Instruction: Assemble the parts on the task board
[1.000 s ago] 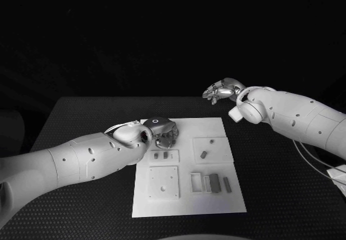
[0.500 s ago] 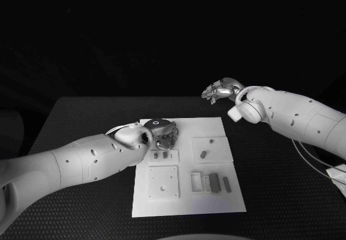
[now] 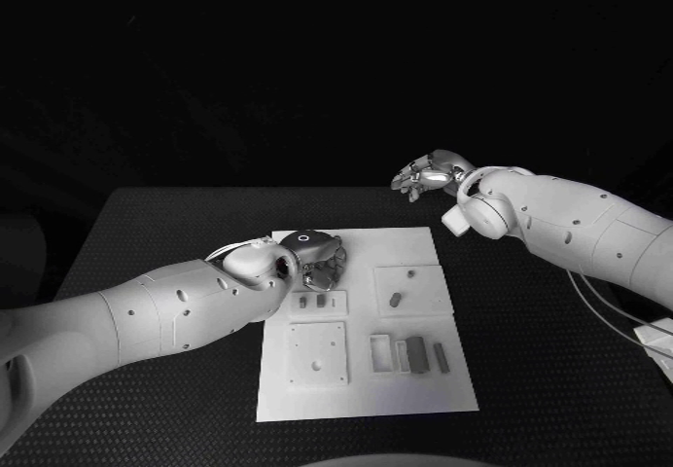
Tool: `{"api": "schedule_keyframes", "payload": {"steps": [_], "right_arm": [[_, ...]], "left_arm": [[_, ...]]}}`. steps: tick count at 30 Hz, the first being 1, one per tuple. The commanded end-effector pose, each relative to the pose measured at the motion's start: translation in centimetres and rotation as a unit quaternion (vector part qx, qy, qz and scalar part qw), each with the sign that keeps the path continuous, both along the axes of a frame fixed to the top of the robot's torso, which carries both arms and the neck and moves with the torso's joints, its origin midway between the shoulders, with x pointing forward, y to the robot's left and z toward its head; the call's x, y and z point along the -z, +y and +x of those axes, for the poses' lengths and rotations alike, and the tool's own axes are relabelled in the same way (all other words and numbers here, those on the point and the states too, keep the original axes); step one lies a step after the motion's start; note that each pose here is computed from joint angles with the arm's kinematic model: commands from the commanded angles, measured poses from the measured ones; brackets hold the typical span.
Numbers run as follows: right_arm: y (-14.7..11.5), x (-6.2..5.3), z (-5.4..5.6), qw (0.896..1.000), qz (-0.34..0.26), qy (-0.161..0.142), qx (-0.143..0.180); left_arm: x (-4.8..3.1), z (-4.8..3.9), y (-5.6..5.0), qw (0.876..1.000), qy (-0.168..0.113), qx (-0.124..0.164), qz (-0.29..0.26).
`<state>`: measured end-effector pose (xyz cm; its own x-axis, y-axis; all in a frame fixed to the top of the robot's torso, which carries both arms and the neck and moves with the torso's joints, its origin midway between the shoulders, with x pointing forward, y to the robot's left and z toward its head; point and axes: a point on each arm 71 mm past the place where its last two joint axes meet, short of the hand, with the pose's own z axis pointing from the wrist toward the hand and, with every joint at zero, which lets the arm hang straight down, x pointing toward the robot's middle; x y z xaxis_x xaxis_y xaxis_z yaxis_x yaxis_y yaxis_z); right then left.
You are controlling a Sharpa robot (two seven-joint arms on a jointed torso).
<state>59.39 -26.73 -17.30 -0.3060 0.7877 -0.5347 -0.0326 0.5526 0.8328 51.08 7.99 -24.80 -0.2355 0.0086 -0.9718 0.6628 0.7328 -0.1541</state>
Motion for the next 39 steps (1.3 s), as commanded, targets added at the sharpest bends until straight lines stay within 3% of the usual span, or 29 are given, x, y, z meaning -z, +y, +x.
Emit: {"api": "schedule_keyframes", "payload": {"steps": [1,22,39], "right_arm": [[0.2,0.0,0.0,1.000,0.003,0.000,-0.009],[0.4,0.0,-0.1,1.000,0.003,0.000,-0.012],[0.4,0.0,0.0,1.000,0.003,-0.001,-0.011]], "left_arm": [[0.21,-0.23,-0.3,1.000,0.008,0.010,0.008],[0.79,-0.04,-0.3,1.000,0.009,0.007,0.024],[0.19,0.15,0.7,1.000,-0.015,-0.010,-0.022]]}}
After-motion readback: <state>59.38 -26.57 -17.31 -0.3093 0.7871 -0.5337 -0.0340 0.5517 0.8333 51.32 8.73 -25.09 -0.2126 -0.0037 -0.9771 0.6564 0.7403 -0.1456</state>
